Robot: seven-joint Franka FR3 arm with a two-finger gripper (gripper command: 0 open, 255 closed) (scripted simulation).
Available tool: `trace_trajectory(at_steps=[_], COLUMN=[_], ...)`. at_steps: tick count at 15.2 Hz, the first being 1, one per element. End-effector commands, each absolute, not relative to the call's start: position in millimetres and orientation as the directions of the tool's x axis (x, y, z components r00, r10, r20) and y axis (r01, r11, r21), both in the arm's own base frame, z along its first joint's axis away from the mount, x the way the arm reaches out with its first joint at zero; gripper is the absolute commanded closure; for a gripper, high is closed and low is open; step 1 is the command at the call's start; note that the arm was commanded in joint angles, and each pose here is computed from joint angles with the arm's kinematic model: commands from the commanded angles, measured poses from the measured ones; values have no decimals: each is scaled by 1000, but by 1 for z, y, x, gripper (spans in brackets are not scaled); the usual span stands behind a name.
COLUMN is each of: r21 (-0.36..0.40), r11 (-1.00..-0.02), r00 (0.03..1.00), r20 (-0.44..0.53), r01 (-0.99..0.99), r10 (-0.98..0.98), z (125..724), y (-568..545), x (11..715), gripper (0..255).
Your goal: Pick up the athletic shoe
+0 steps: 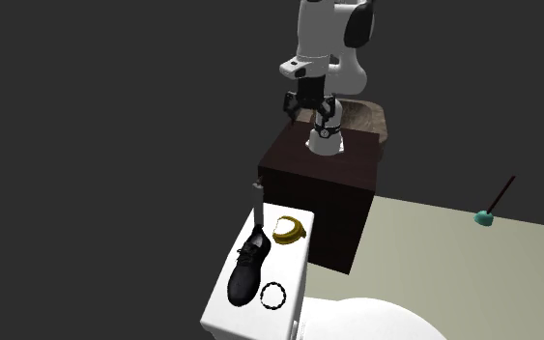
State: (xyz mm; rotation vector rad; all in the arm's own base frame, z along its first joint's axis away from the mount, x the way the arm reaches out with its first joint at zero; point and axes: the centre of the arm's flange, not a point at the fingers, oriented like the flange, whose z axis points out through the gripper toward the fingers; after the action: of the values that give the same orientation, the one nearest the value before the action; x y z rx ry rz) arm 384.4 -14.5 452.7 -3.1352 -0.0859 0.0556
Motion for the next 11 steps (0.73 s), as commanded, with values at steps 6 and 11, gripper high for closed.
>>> trace_trajectory(at_steps=[6,11], r21=[-4,-3], r11=[-1000,-1000], r00=[1000,1000], r20=[-20,-11], r01=[20,-4], r10=[21,-4], z=[384,335], y=[-32,-47], x=[442,482], gripper=[0,0])
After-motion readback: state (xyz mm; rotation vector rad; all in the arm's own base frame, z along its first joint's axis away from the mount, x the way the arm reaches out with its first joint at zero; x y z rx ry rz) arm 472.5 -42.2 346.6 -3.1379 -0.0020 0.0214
